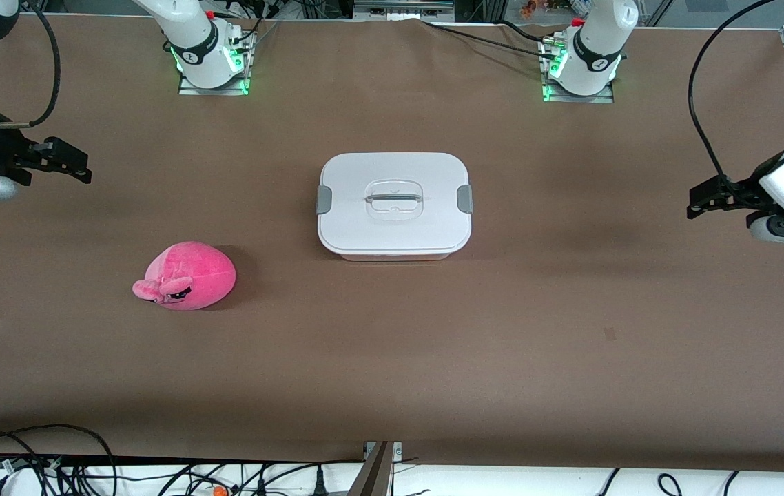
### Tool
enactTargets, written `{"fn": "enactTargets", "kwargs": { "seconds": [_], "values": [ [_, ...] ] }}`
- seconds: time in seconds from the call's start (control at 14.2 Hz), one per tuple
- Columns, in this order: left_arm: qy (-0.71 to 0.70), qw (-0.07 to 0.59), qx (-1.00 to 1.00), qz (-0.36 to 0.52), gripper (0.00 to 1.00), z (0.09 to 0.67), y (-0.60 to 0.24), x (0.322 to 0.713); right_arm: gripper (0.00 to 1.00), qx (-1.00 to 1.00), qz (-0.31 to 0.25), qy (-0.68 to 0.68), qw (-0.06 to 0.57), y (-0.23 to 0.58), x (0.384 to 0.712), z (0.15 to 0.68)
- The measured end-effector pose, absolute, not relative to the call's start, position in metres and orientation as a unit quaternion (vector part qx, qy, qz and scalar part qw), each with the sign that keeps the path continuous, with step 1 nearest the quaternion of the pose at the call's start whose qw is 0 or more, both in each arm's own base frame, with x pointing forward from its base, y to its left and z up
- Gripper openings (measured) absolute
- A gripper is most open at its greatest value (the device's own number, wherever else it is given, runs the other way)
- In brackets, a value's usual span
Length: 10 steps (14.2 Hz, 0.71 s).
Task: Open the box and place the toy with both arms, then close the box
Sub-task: 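Move the left gripper toward the white box lid handle, then lower the left gripper and grasp the lid handle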
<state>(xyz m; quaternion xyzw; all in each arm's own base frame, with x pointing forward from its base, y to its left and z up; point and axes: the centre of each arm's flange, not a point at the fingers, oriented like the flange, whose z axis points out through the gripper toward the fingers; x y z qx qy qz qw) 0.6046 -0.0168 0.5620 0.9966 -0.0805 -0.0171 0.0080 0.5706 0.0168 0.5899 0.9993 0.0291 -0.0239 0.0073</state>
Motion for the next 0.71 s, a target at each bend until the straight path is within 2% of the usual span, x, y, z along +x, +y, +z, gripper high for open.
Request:
{"fn": "enactTargets", "kwargs": {
  "seconds": [0.35, 0.71],
  "values": [
    [-0.181, 0.02, 0.983, -0.023, 1.0, 0.558, -0.134, 0.591, 1.0, 0.999, -0.025, 0.032, 0.008, 0.02, 0.571, 0.588],
    [-0.28, 0.061, 0.955, -0.072, 1.0, 0.507, -0.258, 0.567, 1.0, 0.999, -0.022, 0.032, 0.008, 0.02, 0.573, 0.588]
  ]
}}
